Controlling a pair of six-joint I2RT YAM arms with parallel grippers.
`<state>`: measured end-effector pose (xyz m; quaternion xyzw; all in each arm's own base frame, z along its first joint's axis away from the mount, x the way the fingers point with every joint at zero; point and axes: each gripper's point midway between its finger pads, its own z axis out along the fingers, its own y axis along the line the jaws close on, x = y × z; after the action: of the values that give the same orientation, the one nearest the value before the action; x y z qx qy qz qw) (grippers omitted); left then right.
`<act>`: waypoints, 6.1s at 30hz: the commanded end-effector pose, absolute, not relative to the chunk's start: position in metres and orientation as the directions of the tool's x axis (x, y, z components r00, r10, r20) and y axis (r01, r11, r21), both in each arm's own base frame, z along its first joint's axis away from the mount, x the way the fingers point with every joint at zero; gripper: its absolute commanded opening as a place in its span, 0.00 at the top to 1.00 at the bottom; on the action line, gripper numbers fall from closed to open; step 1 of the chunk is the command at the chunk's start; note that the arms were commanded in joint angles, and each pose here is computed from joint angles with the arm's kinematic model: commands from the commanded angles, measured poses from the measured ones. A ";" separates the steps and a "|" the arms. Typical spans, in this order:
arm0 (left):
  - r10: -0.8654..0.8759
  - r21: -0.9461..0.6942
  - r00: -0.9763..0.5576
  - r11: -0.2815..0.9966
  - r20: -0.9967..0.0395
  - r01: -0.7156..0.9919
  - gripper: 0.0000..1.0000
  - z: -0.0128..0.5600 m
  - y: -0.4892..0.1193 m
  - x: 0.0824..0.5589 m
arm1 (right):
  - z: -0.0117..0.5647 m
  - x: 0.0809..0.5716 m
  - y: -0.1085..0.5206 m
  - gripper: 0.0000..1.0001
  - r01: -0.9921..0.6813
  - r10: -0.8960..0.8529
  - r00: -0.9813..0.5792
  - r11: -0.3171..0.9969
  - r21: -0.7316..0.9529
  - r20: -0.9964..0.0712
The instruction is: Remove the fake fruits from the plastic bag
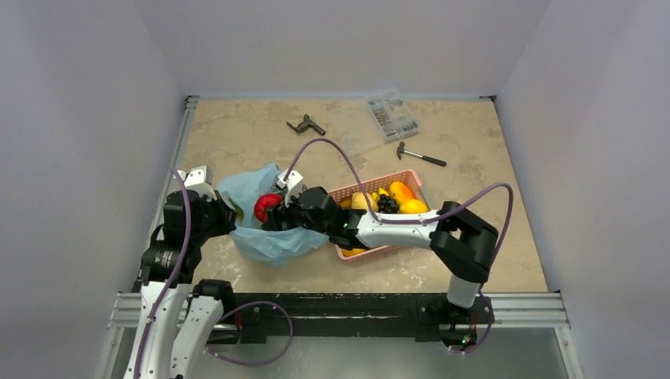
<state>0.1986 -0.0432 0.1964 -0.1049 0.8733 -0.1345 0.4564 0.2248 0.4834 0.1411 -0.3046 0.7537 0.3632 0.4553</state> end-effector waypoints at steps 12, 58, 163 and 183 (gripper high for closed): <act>-0.318 -0.331 -0.572 0.940 -0.756 -0.085 1.00 0.196 -0.042 0.206 | 0.247 0.200 0.459 1.00 -0.837 -0.004 -0.358 0.445 0.319 -0.934; -0.312 -0.345 -0.595 0.937 -0.741 -0.062 1.00 0.192 -0.048 0.209 | 0.108 0.265 0.276 0.24 -0.459 -0.338 -0.552 0.886 -0.060 -0.762; -0.329 -0.340 -0.801 0.925 -0.500 -0.168 1.00 0.169 -0.066 0.168 | 0.179 0.239 0.503 0.29 -0.745 -0.091 -0.339 0.634 0.208 -0.936; -0.193 -0.188 -0.714 0.978 -0.673 -0.086 0.15 0.213 -0.044 0.208 | 0.185 0.201 0.466 0.11 -0.725 -0.116 -0.454 0.625 0.291 -0.883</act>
<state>0.1807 -0.0476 0.2091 -0.1102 0.9247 -0.0978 0.3510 0.2009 0.4756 0.1632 -0.2891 0.7811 0.3384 0.4378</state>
